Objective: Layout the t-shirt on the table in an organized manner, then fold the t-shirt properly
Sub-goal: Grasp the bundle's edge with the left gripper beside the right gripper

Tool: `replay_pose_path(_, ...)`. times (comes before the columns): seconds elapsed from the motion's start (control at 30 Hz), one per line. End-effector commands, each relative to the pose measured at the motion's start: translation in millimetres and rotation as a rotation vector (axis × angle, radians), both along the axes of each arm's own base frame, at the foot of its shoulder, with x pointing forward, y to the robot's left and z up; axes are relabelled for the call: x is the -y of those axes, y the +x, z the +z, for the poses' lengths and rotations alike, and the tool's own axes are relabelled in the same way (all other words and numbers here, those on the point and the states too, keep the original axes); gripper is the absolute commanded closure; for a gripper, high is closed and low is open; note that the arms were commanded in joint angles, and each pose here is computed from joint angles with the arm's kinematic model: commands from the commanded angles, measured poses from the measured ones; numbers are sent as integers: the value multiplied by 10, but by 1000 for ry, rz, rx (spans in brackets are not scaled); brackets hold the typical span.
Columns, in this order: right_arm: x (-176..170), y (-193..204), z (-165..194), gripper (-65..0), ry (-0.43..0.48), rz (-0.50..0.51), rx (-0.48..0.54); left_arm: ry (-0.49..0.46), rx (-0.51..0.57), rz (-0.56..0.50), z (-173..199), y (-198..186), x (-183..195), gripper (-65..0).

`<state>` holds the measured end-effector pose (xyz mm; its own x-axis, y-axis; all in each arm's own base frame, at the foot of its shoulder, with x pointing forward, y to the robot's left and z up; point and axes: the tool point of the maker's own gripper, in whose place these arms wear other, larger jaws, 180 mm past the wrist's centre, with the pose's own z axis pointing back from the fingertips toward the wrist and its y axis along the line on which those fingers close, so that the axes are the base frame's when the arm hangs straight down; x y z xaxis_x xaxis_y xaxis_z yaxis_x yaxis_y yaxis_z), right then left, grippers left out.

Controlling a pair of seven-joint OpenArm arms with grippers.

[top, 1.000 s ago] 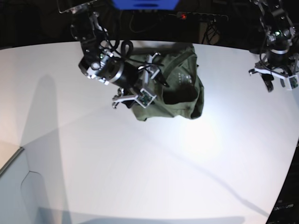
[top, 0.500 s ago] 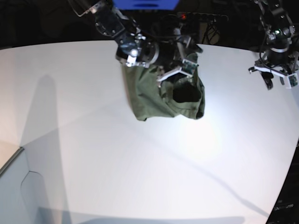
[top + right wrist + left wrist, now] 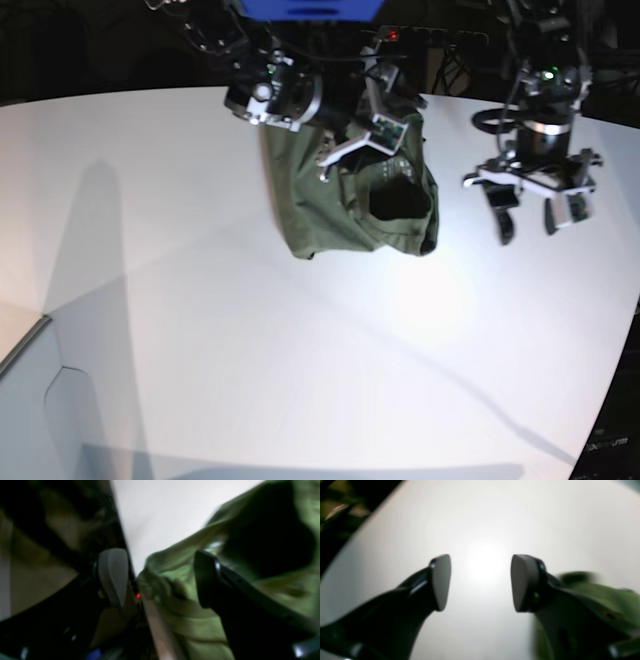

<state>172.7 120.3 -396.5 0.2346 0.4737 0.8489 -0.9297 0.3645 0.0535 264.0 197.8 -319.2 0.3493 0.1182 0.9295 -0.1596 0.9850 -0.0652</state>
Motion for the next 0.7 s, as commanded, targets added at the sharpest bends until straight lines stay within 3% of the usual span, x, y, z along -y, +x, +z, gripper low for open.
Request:
replay_pose_path(0.0, -23, 77, 169, -415, 53, -15, 27, -4, 41, -32, 109, 54, 120, -399)
replay_pose_path(0.17, 161, 185, 276, -415, 61, -87, 52, -70, 55, -192, 123, 154, 759, -399)
replay_pose_path(0.3, 268, 216, 276, -415, 56, -124, 51, -107, 5, -255, -80, 153, 1044, -399)
replay_pose_path(0.47, 380, 208, 222, -415, 38, -144, 43, -124, -55, -251, -344, 183, 1060, -399)
replay_pose_path(0.67, 393, 198, 210, -415, 34, -144, 40, -114, -56, -216, -370, 222, 921, -399)
